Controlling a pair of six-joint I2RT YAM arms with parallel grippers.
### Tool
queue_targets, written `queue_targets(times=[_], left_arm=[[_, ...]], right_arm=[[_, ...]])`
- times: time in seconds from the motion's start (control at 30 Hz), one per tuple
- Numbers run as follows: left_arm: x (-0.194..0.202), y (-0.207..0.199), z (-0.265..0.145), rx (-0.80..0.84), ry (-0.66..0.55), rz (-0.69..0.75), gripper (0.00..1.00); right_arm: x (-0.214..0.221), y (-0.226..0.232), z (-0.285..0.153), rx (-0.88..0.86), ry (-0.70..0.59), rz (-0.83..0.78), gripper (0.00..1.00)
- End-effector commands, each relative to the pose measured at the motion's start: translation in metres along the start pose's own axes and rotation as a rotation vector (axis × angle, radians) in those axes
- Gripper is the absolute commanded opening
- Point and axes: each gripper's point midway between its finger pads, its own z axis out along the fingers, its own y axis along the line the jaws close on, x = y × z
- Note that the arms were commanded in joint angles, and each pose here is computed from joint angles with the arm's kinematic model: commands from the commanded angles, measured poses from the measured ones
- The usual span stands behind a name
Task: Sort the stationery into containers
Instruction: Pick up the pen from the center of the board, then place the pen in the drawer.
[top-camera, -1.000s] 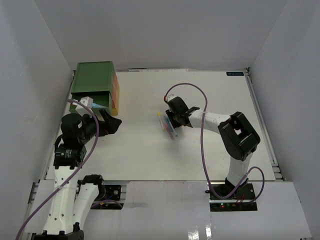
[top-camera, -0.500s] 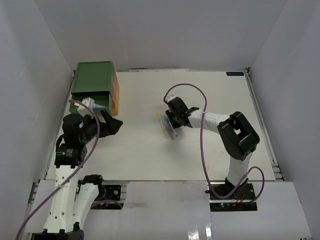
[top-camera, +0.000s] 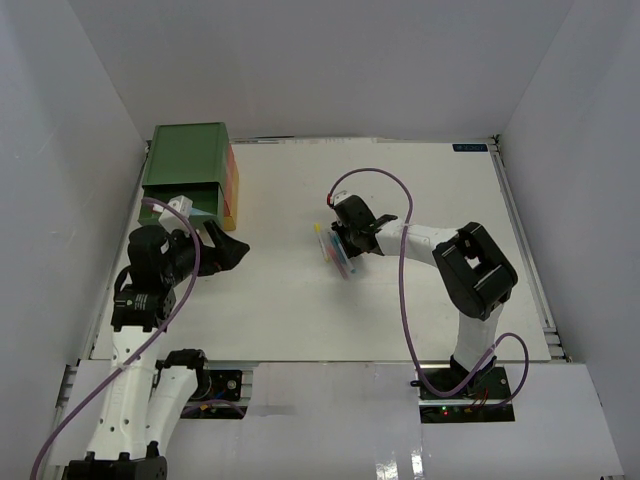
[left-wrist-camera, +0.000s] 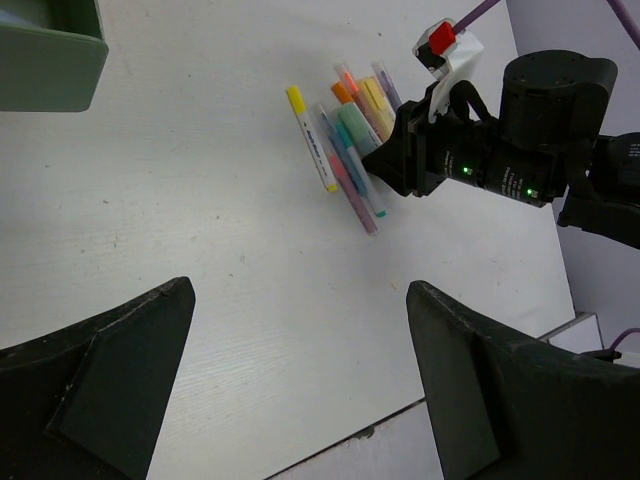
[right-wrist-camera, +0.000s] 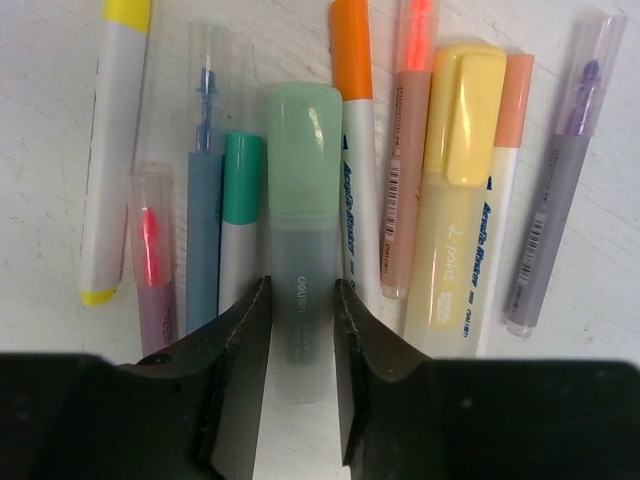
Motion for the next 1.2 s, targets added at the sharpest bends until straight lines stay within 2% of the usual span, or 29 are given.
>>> queue_targets(times=[0.0,0.13,0.33,0.43,0.63,0.87,1.03,1.17], left_arm=[[0.000,-0.008,0.003,0.046,0.011,-0.019,0.98],[0.000,-0.013,0.004,0.069,0.021,-0.036,0.98],[-0.006,-0.026,0.004,0.115,0.032,-0.093,0.98],[-0.011,-0.035,0.006,0.154,0.039,-0.142,0.98],[-0.026,-0.056,0.013,0.221,0.023,-0.218,0.98],[-0.041,-0.099,0.045,0.253,0.014,-0.244,0.98],[-0.034,-0.141,0.072,0.270,0.014,-0.215,0.98],[-0.026,-0.156,0.097,0.226,0.013,-0.200,0.97]], right_arm=[[0.000,-0.003,-0.003,0.006,0.002,0.001,0.27],[-0.005,-0.007,-0.013,0.018,-0.023,0.007,0.19],[-0.032,-0.012,-0.051,0.012,-0.122,0.024,0.18],[-0.048,-0.009,-0.079,-0.033,-0.200,0.037,0.15],[-0.071,0.011,-0.136,-0.168,-0.369,0.078,0.15],[-0.092,0.036,-0.195,-0.339,-0.541,0.115,0.15],[-0.098,0.045,-0.213,-0.399,-0.590,0.119,0.15],[-0.098,0.050,-0.221,-0.437,-0.612,0.126,0.16]])
